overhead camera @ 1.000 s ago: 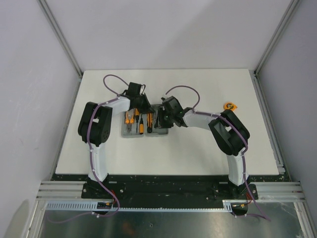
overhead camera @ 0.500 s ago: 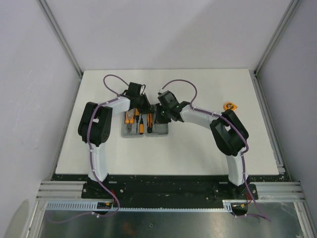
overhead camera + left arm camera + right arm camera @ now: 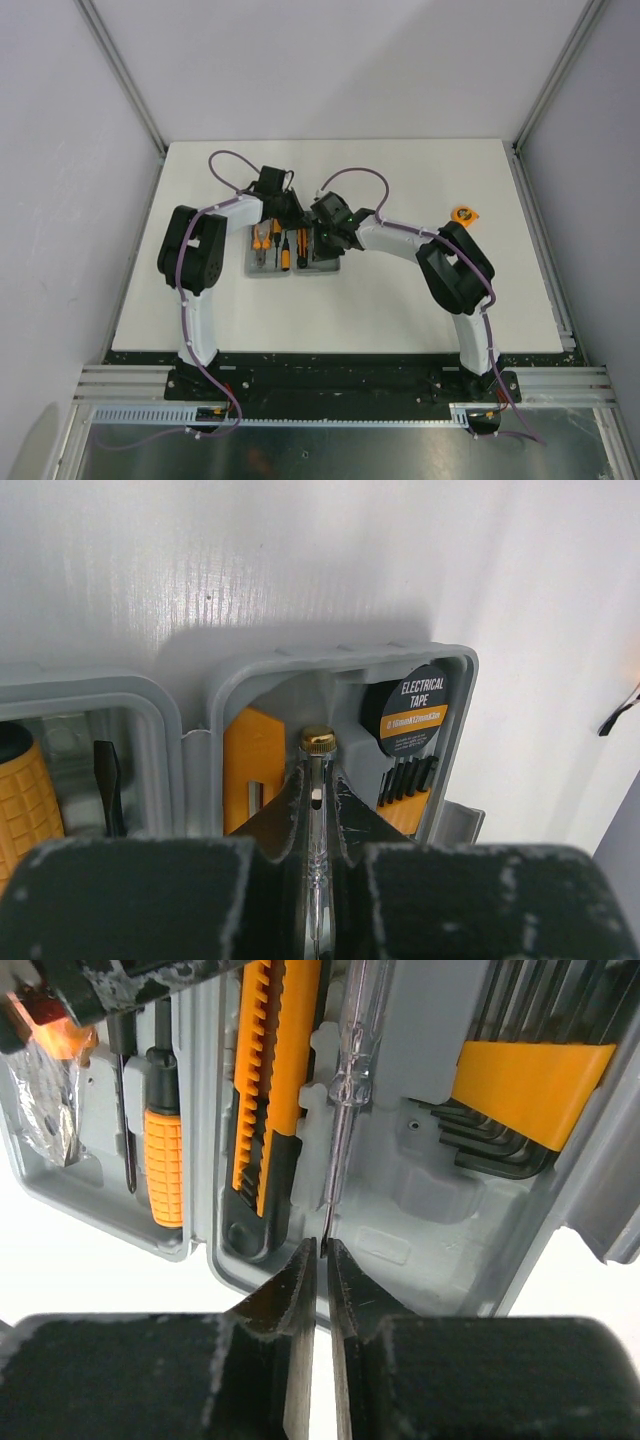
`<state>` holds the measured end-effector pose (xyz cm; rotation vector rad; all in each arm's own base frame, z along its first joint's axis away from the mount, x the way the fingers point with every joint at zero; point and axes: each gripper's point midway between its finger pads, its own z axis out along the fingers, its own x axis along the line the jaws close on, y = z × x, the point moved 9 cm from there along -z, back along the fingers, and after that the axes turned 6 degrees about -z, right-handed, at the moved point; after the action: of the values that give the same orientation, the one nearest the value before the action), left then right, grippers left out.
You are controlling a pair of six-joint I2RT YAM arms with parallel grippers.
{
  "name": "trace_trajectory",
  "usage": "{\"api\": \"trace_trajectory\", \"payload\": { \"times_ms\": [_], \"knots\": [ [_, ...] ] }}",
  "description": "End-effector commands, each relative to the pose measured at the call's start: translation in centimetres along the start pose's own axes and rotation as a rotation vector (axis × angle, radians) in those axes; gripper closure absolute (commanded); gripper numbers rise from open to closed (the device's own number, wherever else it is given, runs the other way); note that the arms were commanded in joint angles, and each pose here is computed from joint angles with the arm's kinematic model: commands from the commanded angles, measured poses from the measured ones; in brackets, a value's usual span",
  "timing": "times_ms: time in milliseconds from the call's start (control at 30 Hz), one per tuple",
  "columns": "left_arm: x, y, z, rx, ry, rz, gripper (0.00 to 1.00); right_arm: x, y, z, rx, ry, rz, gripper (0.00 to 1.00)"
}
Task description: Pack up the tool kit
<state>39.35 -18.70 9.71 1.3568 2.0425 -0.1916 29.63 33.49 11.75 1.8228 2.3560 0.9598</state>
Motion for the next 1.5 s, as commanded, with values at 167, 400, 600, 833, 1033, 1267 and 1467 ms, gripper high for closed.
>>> {"api": "trace_trajectory", "payload": {
  "times_ms": [167, 400, 600, 833, 1033, 1267, 1467],
  "knots": [
    [3.4, -3.4, 0.9, 0.129, 0.181, -0.020, 1.00, -0.3, 0.0, 0.9, 0.007, -0.040, 0.000, 0.95],
    [3.5, -3.5, 1.0, 0.130, 0.182, -0.020, 1.00, -1.2, -0.9, 2.1, 0.048, -0.074, 0.016, 1.00],
    [3.6, -3.6, 1.1, 0.135, 0.186, -0.023, 1.00, -2.3, -2.5, 3.6, 0.113, -0.100, 0.031, 1.00],
    [3.8, -3.7, 1.4, 0.148, 0.188, -0.032, 1.00, -3.6, -5.3, 5.0, 0.198, -0.124, 0.044, 1.00],
    [4.1, -3.9, 1.7, 0.157, 0.195, -0.037, 1.00, -4.5, -6.5, 5.8, 0.238, -0.143, 0.051, 1.00],
    [4.6, -4.3, 2.2, 0.179, 0.202, -0.045, 1.00, -5.3, -7.5, 6.4, 0.274, -0.160, 0.061, 1.00],
    [4.5, -4.5, 2.3, 0.182, 0.207, -0.040, 1.00, -5.9, -7.7, 6.5, 0.290, -0.179, 0.083, 1.00]
  ]
}}
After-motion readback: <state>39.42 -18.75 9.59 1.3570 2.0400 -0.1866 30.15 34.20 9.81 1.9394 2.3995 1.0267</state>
